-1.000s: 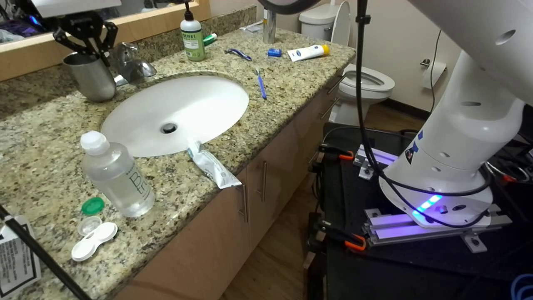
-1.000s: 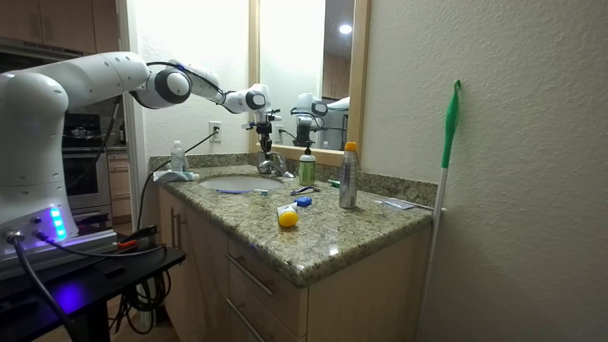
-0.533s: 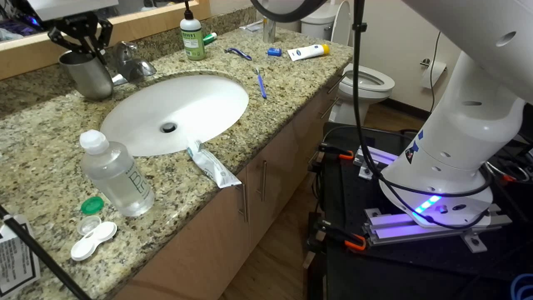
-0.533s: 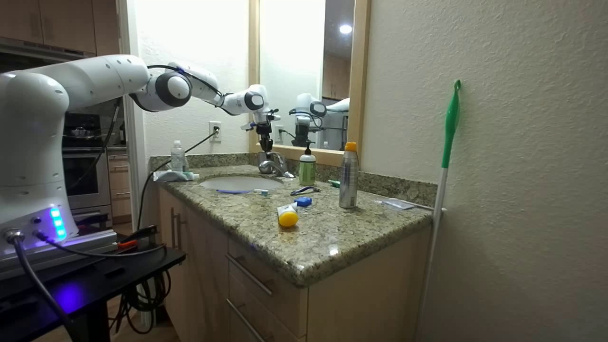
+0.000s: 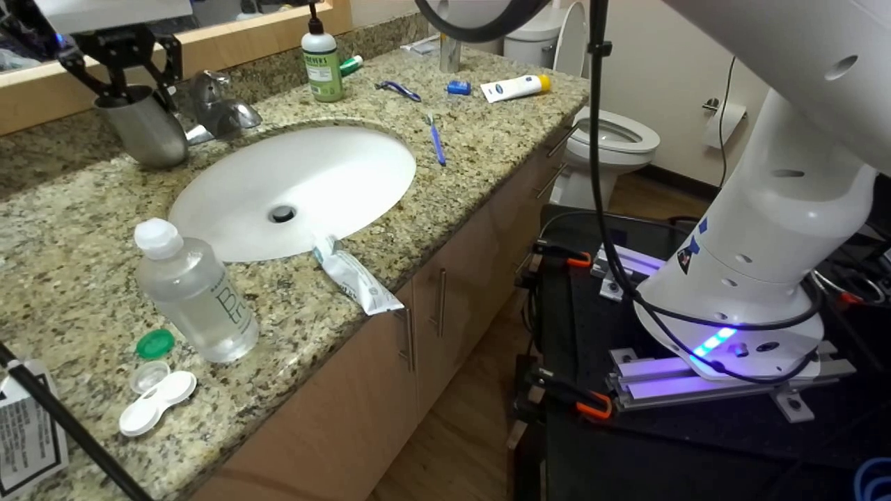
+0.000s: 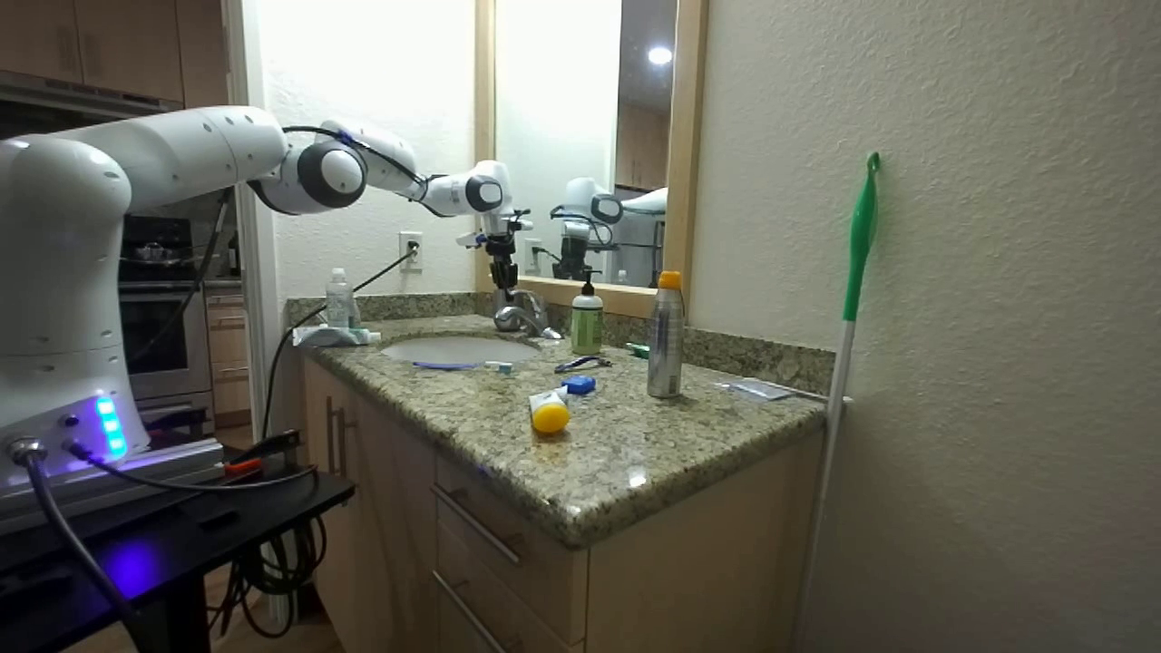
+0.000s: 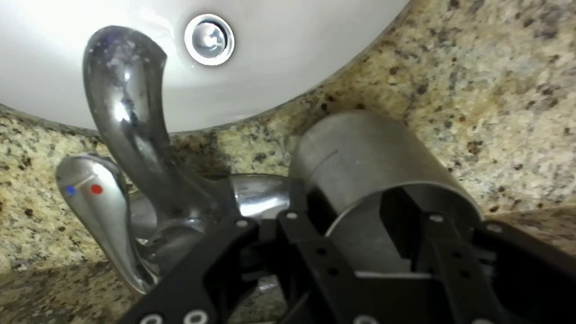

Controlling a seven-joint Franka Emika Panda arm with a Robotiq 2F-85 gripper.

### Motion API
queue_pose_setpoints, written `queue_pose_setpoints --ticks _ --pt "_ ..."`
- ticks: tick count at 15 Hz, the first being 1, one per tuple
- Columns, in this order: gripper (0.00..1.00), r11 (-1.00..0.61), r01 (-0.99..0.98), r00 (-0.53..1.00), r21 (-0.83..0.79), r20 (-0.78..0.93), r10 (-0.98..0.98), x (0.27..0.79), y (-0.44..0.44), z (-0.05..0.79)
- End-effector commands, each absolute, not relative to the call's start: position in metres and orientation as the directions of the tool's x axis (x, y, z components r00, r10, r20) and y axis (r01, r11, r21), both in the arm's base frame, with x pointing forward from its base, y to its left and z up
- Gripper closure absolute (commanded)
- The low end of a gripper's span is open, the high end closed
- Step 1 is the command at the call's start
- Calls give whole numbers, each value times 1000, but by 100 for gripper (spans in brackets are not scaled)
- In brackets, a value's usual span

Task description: Put the silver cup on the left side of the faucet

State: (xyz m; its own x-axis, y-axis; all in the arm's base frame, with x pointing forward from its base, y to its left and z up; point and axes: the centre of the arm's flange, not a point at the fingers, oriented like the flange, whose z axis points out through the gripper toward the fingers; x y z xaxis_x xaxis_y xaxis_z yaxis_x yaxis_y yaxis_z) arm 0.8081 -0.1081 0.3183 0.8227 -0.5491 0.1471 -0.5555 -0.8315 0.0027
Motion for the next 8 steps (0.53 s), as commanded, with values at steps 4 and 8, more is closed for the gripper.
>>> queue_pose_setpoints --ticks 4,8 --pt "2 -846 -517 828 -126 177 -532 807 -72 418" --pt "0 -870 -468 850 -154 192 -491 774 -55 479"
